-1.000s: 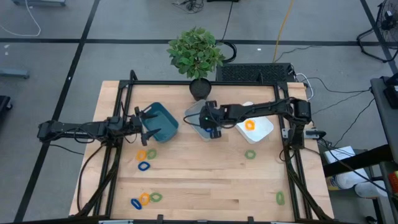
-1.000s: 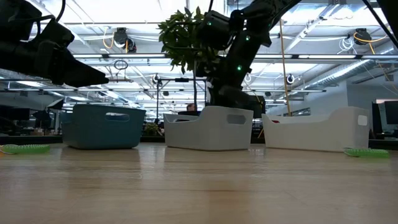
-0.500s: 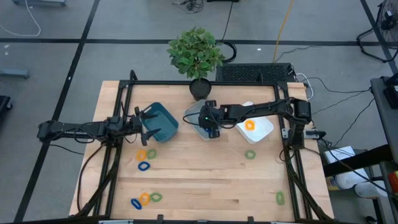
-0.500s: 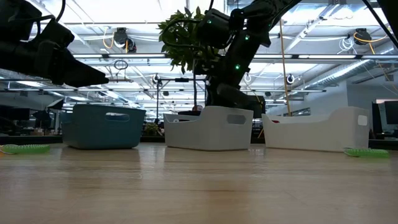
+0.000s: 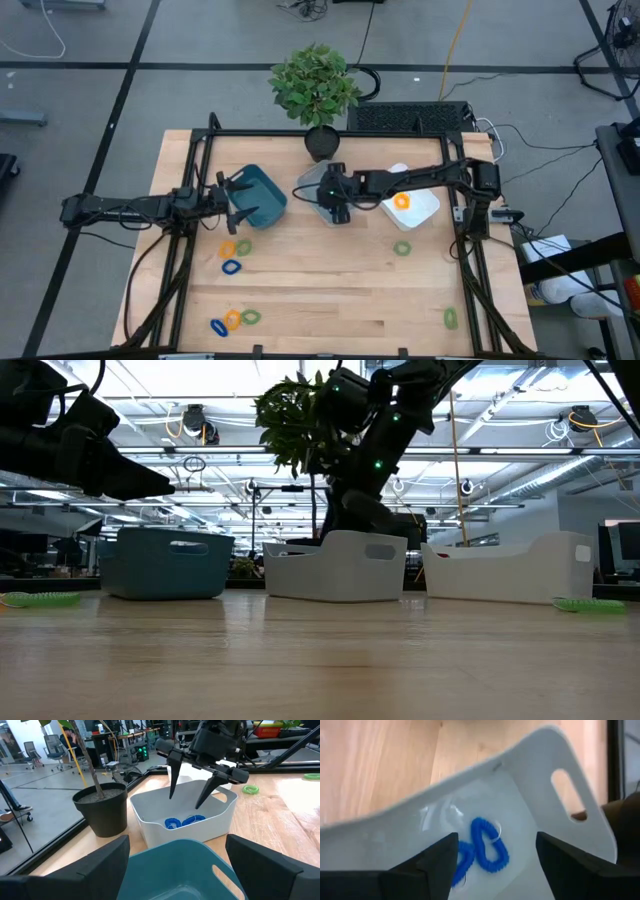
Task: Sort spring keychains
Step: Put the bottom yellow spring keychain into the white bin
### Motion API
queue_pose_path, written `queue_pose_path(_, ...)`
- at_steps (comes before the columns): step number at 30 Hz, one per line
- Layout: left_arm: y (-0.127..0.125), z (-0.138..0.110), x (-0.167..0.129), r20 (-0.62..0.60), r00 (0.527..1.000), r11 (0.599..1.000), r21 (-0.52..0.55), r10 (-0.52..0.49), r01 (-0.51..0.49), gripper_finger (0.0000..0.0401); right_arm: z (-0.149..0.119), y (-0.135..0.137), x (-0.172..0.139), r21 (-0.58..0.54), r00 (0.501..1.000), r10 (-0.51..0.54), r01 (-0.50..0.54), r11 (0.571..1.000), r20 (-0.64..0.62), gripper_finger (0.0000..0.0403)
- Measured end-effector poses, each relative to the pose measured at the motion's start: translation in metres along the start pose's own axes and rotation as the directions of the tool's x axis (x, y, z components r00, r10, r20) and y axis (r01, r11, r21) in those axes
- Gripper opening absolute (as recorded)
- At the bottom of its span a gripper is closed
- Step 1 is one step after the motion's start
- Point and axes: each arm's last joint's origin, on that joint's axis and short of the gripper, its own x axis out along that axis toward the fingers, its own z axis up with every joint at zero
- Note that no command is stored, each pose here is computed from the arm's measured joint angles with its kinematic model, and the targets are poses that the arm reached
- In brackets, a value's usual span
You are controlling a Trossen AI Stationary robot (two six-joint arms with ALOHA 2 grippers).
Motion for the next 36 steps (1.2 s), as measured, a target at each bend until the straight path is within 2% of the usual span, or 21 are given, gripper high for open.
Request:
queue_pose_path(5,0.0,0.0,0.0,0.0,1.0,1.0,0.0,0.0,0.0,0.0335,0.009,0.001,-0.011,0.002,0.998,-0.036,0.036,0.999,0.057,0.0259)
queue_pose_path(10,0.0,0.0,0.0,-0.001,1.0,1.0,0.0,0.0,0.0,0.0335,0.015,0.002,-0.032,-0.018,0.983,-0.178,0.179,0.984,0.051,0.0263)
queue_pose_path(13,0.0,0.0,0.0,0.0,1.0,1.0,0.0,0.0,0.0,0.0335,0.018,0.003,-0.048,-0.028,0.946,-0.324,0.325,0.945,0.014,0.0263)
queue_pose_path(16,0.0,0.0,0.0,0.0,1.0,1.0,0.0,0.0,0.0,0.0335,0.014,0.006,-0.068,-0.043,0.924,-0.379,0.377,0.925,-0.04,0.0264)
queue_pose_path(28,0.0,0.0,0.0,0.0,1.0,1.0,0.0,0.0,0.0,0.0335,0.001,0.041,-0.136,0.095,0.956,-0.286,0.291,0.952,-0.07,0.0263)
queue_pose_path(36,0.0,0.0,0.0,0.0,1.0,1.0,0.0,0.0,0.0,0.0335,-0.004,0.079,-0.164,0.217,0.975,-0.214,0.221,0.951,-0.056,0.0263)
